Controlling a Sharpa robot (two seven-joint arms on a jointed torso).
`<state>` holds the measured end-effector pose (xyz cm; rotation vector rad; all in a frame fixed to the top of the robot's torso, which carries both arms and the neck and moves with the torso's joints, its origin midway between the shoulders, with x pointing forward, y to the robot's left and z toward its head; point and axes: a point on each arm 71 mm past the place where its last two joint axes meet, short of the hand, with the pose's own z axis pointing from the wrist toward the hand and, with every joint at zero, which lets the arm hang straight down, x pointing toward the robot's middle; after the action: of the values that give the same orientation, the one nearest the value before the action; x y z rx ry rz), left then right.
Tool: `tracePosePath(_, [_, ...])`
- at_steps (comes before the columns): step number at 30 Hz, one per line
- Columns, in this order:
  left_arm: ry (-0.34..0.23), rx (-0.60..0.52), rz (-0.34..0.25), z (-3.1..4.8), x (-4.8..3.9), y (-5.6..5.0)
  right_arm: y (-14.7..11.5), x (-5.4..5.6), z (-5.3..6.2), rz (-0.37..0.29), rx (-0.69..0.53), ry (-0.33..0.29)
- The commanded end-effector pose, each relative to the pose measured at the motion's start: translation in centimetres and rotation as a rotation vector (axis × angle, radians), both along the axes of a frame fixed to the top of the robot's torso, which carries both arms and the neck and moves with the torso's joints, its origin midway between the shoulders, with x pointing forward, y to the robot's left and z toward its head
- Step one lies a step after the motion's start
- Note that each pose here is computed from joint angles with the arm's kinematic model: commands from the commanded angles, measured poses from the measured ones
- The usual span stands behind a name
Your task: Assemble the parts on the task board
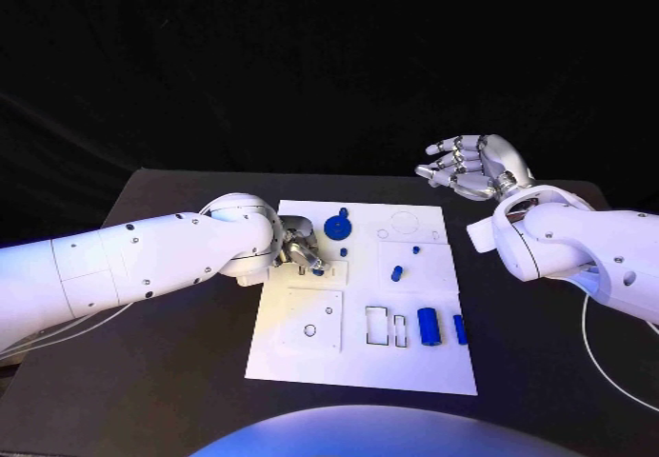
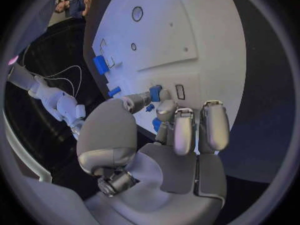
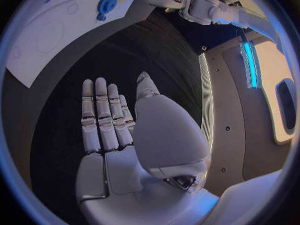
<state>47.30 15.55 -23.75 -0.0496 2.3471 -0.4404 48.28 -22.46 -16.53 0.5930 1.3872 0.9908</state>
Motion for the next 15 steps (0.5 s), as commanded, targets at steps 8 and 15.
tracePosePath(8, [0.03, 0.012, -0.018, -0.41, -0.2, -0.14, 0.11, -0.05, 0.04, 0.012, -0.001, -0.008])
tracePosePath(15, [0.03, 0.013, -0.015, -0.43, -0.15, -0.06, 0.1, -0.05, 0.04, 0.012, 0.0, -0.009])
